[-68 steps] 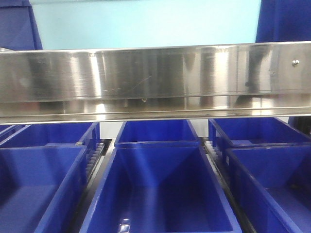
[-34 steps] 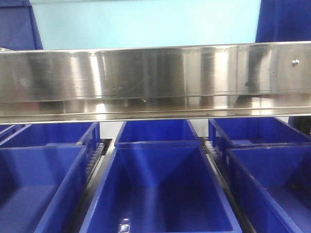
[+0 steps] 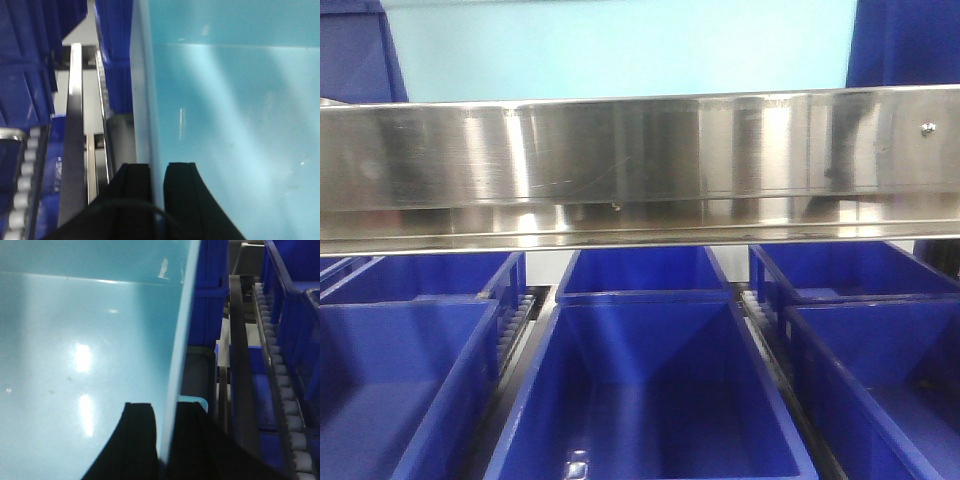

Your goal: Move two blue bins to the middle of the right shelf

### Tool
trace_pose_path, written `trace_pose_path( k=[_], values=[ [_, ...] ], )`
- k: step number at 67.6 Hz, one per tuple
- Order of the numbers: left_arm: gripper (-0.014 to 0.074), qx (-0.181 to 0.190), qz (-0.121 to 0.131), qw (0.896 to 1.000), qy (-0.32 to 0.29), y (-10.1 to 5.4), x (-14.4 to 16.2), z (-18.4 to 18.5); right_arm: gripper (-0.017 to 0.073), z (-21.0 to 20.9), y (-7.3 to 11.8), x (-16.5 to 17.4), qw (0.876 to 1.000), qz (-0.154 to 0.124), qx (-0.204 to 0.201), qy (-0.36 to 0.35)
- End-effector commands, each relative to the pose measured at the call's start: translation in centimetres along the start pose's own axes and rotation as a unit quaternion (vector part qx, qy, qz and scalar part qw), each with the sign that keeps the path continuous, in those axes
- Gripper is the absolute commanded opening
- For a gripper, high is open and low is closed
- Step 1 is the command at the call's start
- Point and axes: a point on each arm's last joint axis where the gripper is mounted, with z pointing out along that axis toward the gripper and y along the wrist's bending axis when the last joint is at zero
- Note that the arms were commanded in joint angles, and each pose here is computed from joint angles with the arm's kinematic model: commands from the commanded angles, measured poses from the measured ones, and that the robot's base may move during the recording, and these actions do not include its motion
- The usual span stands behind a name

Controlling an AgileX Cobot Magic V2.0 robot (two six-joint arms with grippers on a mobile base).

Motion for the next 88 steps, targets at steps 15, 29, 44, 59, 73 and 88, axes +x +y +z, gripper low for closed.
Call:
trace_pose_path(
  k=[15,29,44,59,73,88],
  values=[
    [-0.0111,0.026,-0.023,0.995,0.098,-0.7,2.4,4.0,-0.0153,3.3,0.0,0.4,0.999,-0.028,0.017,0.000],
    [-0.0111,0.022,-0.022,0.989,0.143,-0.6,3.4,4.9,-0.0153,5.3,-0.1,1.5,0.999,-0.032,0.026,0.031],
    [-0.0111,0.021,-0.022,0.988,0.149,-0.6,3.6,5.0,-0.0153,6.1,-0.2,2.1,0.997,-0.036,0.033,0.052],
    [-0.0111,0.018,-0.022,0.984,0.174,-0.5,4.3,6.1,-0.0153,6.1,-0.3,2.2,0.996,-0.039,0.041,0.062],
    [-0.0102,0.016,-0.022,0.981,0.191,-0.4,4.8,6.6,-0.0146,6.0,-0.4,2.4,0.996,-0.040,0.045,0.072],
    [0.0277,0.016,-0.021,0.980,0.195,-0.4,4.8,6.5,0.0284,5.9,-0.5,2.9,0.993,-0.039,0.052,0.099]
  ],
)
